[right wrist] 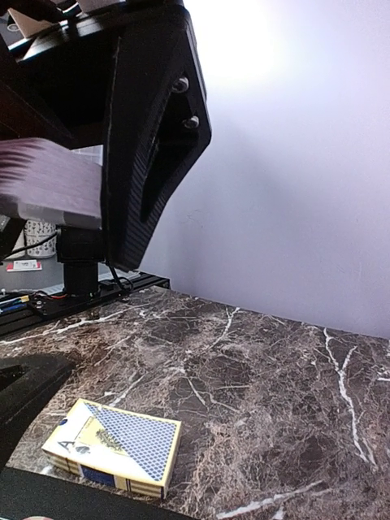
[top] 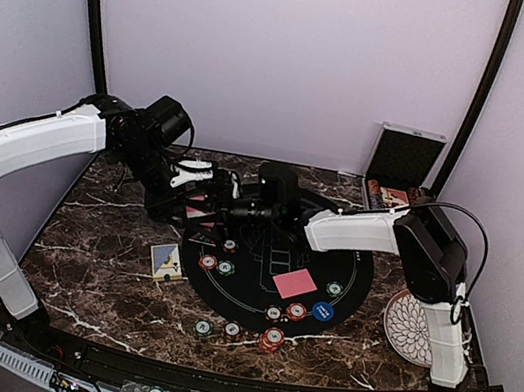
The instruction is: Distribute texas hold em gaming equipment
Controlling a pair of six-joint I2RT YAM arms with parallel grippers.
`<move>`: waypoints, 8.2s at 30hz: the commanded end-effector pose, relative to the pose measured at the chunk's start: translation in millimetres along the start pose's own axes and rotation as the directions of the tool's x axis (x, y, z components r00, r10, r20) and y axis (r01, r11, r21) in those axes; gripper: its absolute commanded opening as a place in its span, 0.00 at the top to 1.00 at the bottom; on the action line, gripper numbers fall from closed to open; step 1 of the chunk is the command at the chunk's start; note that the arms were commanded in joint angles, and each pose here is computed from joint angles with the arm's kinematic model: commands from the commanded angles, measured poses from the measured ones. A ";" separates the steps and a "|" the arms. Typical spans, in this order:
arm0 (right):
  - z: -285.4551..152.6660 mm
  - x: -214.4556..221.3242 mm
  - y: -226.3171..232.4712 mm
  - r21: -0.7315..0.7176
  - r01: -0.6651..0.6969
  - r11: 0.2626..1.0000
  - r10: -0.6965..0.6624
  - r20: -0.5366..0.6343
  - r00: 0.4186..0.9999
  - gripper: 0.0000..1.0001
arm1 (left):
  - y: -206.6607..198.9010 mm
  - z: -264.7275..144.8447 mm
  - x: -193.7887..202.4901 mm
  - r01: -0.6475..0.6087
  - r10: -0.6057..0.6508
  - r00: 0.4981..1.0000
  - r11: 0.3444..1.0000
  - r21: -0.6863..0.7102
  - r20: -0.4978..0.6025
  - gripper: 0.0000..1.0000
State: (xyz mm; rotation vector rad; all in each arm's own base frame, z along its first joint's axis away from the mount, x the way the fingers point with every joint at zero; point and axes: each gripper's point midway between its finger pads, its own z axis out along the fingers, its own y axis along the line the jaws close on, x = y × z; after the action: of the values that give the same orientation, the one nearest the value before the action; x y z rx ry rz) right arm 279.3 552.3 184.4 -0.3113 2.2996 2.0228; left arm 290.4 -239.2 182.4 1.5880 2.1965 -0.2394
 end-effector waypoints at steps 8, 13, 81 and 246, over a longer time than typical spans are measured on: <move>12.8 -2.0 -8.5 -0.022 -0.025 0.999 0.025 -0.003 1.000 0.20 | -2.5 -7.0 -2.2 0.007 -0.007 1.000 1.000 0.009 0.014 1.00; -5.2 -6.2 -25.0 0.029 -0.047 0.998 0.046 0.038 0.998 0.23 | -1.6 -8.7 -2.0 0.004 -0.004 1.000 1.000 -0.001 0.016 1.00; -102.3 -87.4 -45.9 0.156 -0.009 0.988 -0.021 0.195 0.981 1.00 | -7.7 -10.1 16.3 -0.015 0.015 1.000 1.000 -0.011 -0.026 1.00; -59.8 -0.8 48.9 -0.020 0.049 0.999 -0.048 0.013 0.999 0.99 | -8.5 -13.1 7.0 -0.004 0.004 1.000 1.000 0.010 -0.005 1.00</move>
State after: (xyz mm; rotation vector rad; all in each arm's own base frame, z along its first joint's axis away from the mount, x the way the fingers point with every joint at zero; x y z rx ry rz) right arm 277.9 508.5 205.8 -0.3047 2.3363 1.9685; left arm 278.3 -231.4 179.3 1.6200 2.2286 -0.2402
